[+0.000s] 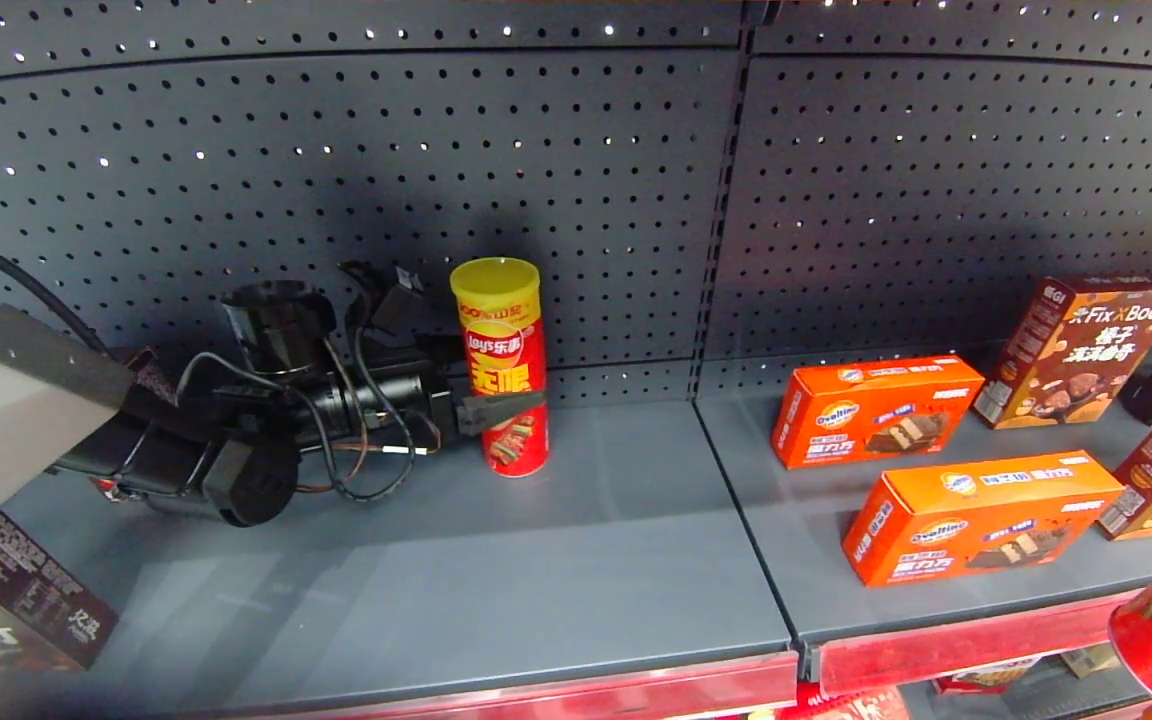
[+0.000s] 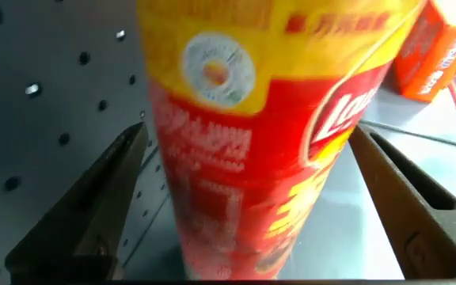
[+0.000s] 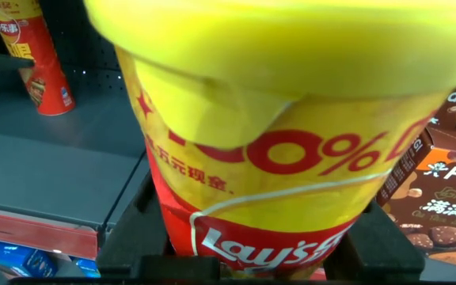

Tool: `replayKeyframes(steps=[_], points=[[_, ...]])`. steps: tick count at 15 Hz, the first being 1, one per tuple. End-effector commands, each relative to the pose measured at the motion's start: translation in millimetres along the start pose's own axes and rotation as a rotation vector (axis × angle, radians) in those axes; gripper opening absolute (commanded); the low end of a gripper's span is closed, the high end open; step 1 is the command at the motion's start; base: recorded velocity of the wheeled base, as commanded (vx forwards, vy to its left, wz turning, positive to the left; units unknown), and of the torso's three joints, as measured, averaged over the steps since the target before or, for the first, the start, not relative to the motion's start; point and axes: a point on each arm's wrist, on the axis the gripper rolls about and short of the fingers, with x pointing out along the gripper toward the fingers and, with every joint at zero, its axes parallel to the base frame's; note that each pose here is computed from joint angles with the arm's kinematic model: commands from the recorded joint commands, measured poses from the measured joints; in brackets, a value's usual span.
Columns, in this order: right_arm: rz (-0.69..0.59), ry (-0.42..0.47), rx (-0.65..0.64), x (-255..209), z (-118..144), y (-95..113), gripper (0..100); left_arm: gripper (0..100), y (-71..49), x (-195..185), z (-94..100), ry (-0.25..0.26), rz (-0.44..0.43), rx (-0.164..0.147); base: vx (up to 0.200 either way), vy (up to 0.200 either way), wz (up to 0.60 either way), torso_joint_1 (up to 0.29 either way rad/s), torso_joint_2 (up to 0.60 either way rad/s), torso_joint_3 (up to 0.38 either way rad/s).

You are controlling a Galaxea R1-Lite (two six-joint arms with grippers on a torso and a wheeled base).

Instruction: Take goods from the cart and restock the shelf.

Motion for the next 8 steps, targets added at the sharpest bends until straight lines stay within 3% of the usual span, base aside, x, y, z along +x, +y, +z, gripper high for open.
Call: replayKeyframes(steps=[1, 4, 8], points=[[0.000, -0.001, 0.000, 0.0, 0.1, 0.0, 0, 100, 1.0, 1.1, -3.3, 0.000, -0.010, -0.011, 0.000, 0.000, 0.00, 0.000, 0.00, 0.000], [0.001, 0.002, 0.000, -0.3, -1.1, 0.1, 0, 100, -2.0, 5.8, -3.9, -0.023, -0.028, -0.031, 0.000, 0.000, 0.00, 0.000, 0.00, 0.000], [0.000, 0.001, 0.000, -0.6, -1.0, 0.1, 0, 100, -5.2, 10.4, -4.4, -0.025, -0.041, -0.032, 0.000, 0.000, 0.00, 0.000, 0.00, 0.000]])
